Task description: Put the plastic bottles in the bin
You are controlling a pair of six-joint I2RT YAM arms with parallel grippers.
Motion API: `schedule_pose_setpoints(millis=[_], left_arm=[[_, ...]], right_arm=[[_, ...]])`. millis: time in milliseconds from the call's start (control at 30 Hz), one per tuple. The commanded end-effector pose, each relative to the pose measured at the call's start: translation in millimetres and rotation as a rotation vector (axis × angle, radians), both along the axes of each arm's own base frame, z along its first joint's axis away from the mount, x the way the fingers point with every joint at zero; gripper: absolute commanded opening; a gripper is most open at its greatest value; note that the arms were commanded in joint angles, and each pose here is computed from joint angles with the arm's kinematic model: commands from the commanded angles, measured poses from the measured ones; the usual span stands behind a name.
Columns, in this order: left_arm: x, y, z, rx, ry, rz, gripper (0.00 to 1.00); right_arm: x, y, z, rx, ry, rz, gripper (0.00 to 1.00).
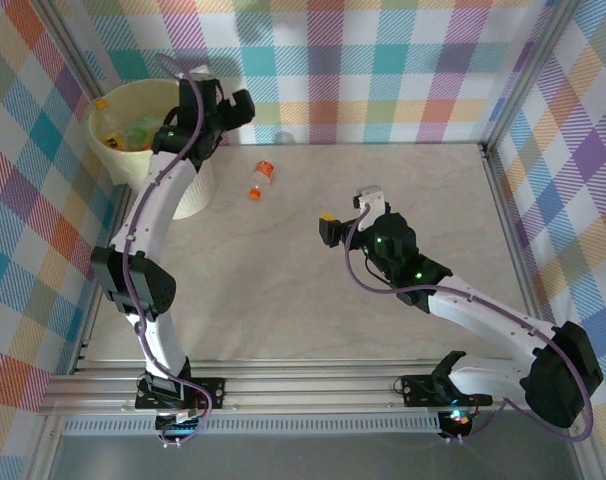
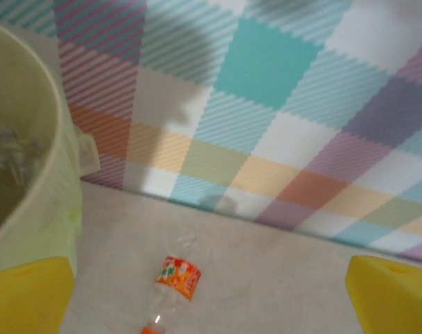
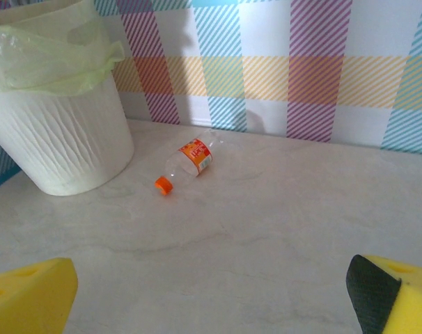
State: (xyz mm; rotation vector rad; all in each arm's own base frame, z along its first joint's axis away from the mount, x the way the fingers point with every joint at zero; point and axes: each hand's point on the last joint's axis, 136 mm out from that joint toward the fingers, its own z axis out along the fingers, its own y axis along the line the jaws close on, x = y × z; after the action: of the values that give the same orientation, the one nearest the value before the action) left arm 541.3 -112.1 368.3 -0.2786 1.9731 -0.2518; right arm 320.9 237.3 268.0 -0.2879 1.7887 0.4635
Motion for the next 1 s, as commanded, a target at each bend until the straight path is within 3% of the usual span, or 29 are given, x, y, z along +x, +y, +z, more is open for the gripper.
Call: schedule_pose_setpoints(millis=[0,200,500,733,967], left_arm=[[9,-35,-16,0.038,0.003,-0.092,1.00],[29,-61,-90,0.048,0.162,-0.167,1.00],[59,-60,-190,0.162,0.354,-0.122,1.00],[79,-43,-225,0.282,0.374,-0.048,1.00],[96,-42,-255,0.295,0.404,-0.093,1.00]], right_arm=[[1,2,-3,0.087,0.037,-0.010,1.00],[-6,7,-8,0.028,0.050,0.047,1.00],[-11,1,-13,-0.015,0.052,0.049,1.00],[-14,-1,-15,-0.030,0.059,0.050,1.00],[-12,-3,-17,-0.049,0.061,0.041,1.00]])
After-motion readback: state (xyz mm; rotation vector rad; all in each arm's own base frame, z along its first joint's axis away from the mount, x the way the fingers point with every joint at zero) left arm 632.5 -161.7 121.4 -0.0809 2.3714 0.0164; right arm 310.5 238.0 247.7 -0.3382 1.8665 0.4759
